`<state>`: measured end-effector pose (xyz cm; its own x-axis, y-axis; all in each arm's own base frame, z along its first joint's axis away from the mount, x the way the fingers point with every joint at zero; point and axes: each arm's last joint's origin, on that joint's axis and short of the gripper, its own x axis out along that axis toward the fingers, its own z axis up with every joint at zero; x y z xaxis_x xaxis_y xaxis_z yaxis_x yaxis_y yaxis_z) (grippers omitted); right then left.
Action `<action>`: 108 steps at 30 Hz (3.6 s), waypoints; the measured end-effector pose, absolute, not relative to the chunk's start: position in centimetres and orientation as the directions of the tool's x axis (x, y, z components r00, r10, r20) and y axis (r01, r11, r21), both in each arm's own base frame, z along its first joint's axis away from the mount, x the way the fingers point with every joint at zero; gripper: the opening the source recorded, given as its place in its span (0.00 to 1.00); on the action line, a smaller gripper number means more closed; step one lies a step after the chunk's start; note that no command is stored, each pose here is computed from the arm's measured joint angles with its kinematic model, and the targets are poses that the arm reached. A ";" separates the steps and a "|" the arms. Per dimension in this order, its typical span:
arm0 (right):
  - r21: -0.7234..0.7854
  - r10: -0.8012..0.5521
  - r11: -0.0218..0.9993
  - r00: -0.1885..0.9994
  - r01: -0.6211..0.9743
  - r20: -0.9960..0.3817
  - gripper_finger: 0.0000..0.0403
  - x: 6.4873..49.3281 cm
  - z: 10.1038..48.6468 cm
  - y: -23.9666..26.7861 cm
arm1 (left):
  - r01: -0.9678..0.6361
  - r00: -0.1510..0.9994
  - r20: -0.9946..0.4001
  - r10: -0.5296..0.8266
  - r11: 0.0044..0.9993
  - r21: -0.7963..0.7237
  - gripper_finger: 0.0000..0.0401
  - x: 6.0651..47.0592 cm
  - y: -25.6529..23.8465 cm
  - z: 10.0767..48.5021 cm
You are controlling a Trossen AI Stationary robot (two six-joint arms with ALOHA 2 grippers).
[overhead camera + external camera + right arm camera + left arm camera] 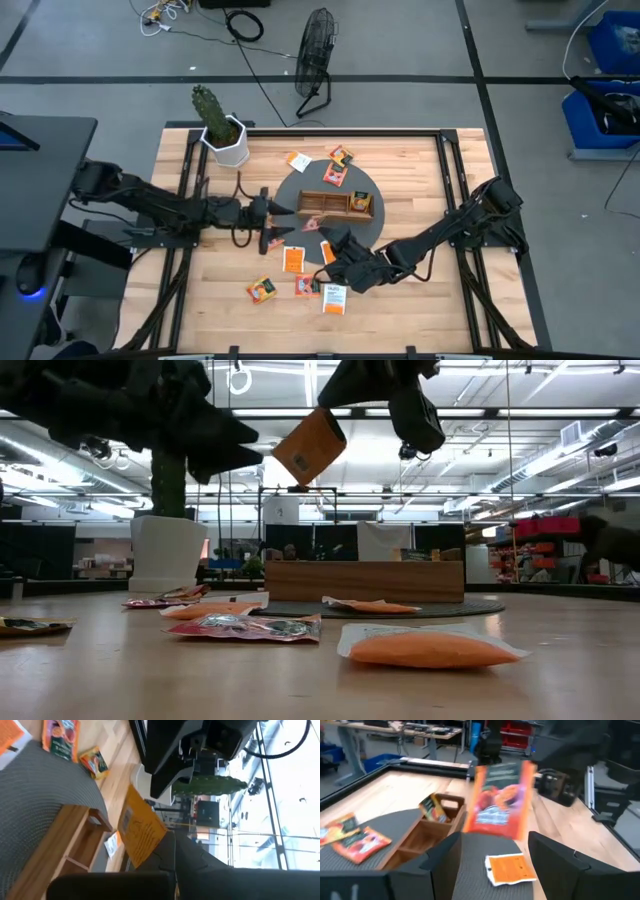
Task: Pick & Place Tea
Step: Put the orange tea bag into the middle section of the wooden organizer
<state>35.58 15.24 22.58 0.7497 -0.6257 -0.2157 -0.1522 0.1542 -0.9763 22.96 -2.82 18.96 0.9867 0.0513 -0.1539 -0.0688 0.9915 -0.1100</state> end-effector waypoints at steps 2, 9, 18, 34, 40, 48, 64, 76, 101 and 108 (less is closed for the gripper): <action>-0.977 -0.633 0.155 0.743 -0.150 -0.214 0.00 35.7 22.6 15.0 | -0.054 0.987 -0.157 0.041 0.995 -0.081 0.59 23.4 -3.1 19.1; -0.975 -0.642 0.178 0.735 -0.133 -0.217 0.00 36.0 22.6 14.2 | -0.055 0.984 -0.172 0.049 0.998 -0.030 0.59 24.5 -3.5 19.0; -0.967 -0.609 0.223 0.757 -0.120 -0.234 0.00 36.2 22.6 14.0 | -0.105 0.979 -0.171 0.111 0.994 0.044 0.59 25.7 -3.5 19.2; -0.951 -0.614 0.288 0.739 -0.116 -0.276 0.00 36.7 23.2 13.2 | -0.114 0.961 -0.237 0.140 0.986 0.119 0.47 27.6 -3.8 17.9; -0.942 -0.622 0.309 0.722 -0.128 -0.302 0.00 36.5 22.8 13.1 | -0.093 0.942 -0.302 0.143 0.980 0.174 0.47 27.3 -3.7 17.3; -0.939 -0.629 0.321 0.714 -0.123 -0.308 0.00 36.4 22.7 13.0 | -0.076 0.900 -0.406 0.161 0.973 0.217 0.47 26.9 -3.6 16.3; -0.928 -0.617 0.356 0.719 -0.107 -0.319 0.00 36.7 22.7 12.5 | -0.094 0.943 -0.295 0.153 0.974 0.205 0.47 27.3 -3.7 17.4; -0.913 -0.576 0.393 0.745 -0.109 -0.337 0.00 37.0 22.7 12.4 | -0.113 0.944 -0.281 0.171 0.971 0.210 0.18 27.4 -3.6 17.5; -0.597 -0.463 0.801 0.673 0.039 -0.577 0.37 31.2 26.0 10.7 | -0.052 0.986 -0.128 0.105 0.930 0.364 0.02 27.4 -5.5 19.0; -0.572 -0.352 0.819 0.763 -0.029 -0.542 0.39 32.1 27.0 11.0 | -0.055 0.987 -0.119 0.105 0.929 0.367 0.02 27.4 -5.5 19.1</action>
